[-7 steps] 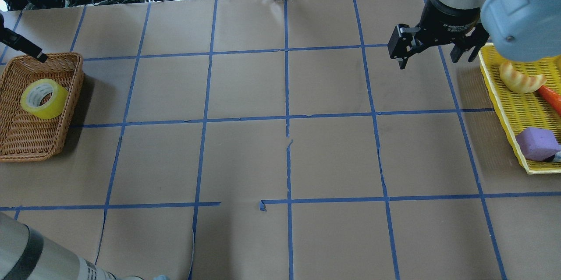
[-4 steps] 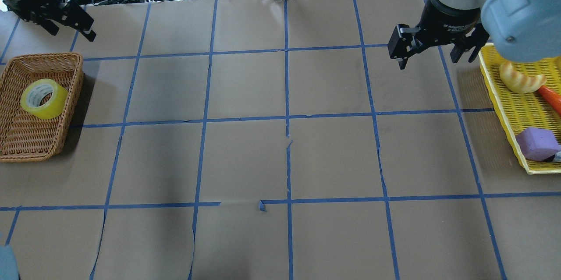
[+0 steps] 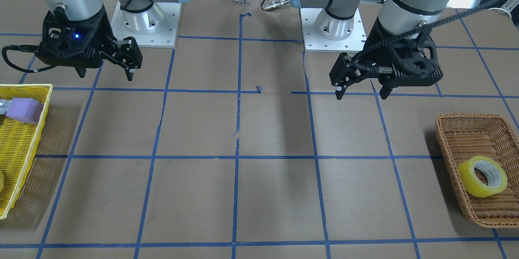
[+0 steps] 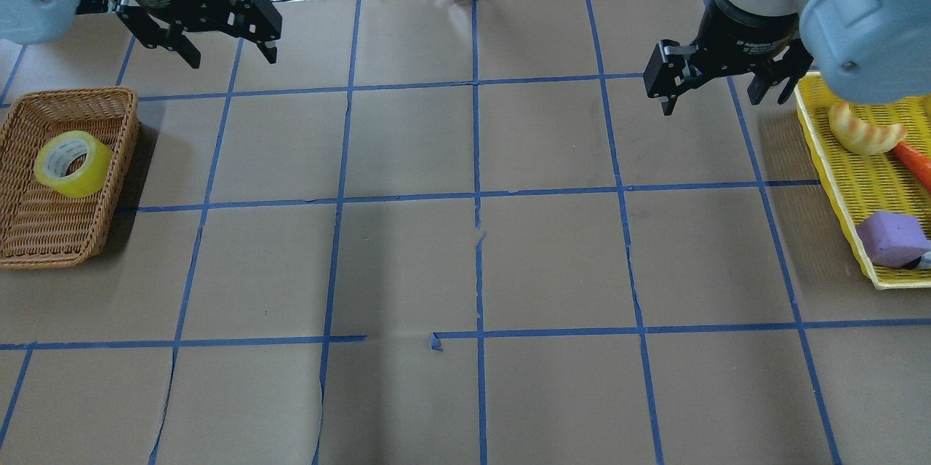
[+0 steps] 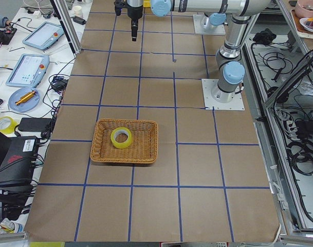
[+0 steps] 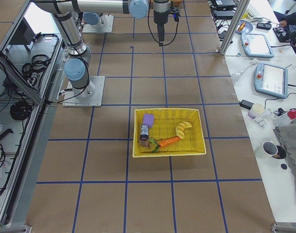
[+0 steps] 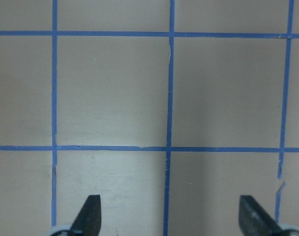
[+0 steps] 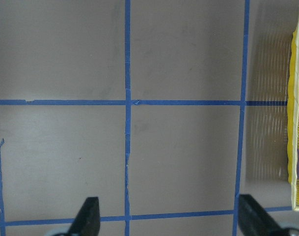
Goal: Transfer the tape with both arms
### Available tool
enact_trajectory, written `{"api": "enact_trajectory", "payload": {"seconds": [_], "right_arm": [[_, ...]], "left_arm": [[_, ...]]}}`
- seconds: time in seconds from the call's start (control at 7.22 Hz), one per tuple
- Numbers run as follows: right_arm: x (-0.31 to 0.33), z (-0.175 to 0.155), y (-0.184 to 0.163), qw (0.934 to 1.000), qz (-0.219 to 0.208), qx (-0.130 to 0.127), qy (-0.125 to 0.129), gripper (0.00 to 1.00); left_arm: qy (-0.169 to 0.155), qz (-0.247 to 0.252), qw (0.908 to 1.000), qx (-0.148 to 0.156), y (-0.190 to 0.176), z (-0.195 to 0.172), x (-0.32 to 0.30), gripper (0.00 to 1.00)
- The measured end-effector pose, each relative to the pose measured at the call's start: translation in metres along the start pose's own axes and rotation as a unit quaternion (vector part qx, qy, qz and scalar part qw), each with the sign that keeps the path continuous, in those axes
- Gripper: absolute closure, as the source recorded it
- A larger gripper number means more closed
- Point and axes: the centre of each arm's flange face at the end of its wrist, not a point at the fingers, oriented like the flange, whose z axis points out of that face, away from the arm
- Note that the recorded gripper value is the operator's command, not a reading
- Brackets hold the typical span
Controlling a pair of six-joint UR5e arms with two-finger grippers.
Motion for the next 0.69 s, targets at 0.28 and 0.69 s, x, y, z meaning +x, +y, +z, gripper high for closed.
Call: {"api": "enact_trajectory", "payload": {"seconds": [0.28, 0.69], "right_arm": [[0.0, 0.0, 0.0, 1.0, 0.001, 0.0, -0.001, 0.0], [-0.004, -0.011, 0.007, 0.9997, 0.0, 0.004, -0.023, 0.0]], "left_arm": [[0.004, 0.0, 1.0, 0.0, 0.016, -0.003, 0.007, 0.0], [0.001, -0.001, 1.0, -0.001, 0.028, -0.008, 0.005, 0.0]]}}
